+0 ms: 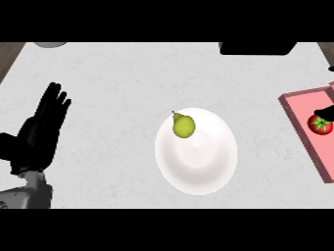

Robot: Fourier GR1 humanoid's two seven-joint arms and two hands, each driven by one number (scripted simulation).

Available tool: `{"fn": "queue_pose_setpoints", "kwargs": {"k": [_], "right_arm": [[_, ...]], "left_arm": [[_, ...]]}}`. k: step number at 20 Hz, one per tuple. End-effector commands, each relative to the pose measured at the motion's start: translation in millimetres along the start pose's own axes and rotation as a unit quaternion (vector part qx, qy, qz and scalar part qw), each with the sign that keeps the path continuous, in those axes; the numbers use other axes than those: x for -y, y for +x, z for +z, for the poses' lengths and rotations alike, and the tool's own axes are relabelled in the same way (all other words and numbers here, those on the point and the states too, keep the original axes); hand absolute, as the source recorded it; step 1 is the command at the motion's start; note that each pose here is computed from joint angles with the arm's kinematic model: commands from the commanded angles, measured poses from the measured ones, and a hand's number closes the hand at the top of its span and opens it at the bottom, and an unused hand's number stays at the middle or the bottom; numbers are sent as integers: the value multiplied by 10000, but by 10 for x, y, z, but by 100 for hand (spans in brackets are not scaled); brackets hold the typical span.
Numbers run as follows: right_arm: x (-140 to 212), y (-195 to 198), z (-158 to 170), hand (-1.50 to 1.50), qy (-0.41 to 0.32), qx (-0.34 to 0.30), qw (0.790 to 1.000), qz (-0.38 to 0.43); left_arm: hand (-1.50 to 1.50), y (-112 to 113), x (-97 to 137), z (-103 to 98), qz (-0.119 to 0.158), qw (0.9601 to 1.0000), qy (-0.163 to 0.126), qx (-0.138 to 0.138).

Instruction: Pick the tomato from the plate and place it in the cardboard box

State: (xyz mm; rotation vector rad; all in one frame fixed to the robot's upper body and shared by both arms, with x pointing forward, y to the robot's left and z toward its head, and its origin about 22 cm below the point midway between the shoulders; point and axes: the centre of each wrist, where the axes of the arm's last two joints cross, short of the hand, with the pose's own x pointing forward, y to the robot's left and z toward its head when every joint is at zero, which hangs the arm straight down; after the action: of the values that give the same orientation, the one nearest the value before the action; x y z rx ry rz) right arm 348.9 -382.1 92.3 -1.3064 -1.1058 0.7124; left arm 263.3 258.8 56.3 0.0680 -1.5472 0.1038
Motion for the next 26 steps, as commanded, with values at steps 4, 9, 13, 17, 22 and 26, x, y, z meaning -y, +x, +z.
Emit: {"fn": "queue_pose_setpoints", "kwargs": {"k": [4, 9, 13, 17, 22, 26], "right_arm": [[310, 50, -70, -150, -1621, 592, 9694, -1746], [394, -128, -47, -150, -1337, 312, 9369, -3214], [411, -331, 28, -150, -1456, 173, 8836, -4447], [522, -421, 50, -150, -1676, 62, 8544, -4917], [479, -1164, 286, -150, -1976, -32, 8403, -5048], [614, -1252, 370, -150, -2101, 65, 8350, -5085]], "left_arm": [[0, -56, -11, -2, -12, 9999, 70, 105], [0, 34, -104, 22, -39, 9999, 102, -30], [0, 2, -101, 72, -13, 9998, 160, -102], [0, 130, 47, -10, 67, 10000, 1, -9], [0, -81, -70, 44, -24, 10000, 28, -41], [0, -46, -82, -47, -44, 10000, 25, -17]]}}
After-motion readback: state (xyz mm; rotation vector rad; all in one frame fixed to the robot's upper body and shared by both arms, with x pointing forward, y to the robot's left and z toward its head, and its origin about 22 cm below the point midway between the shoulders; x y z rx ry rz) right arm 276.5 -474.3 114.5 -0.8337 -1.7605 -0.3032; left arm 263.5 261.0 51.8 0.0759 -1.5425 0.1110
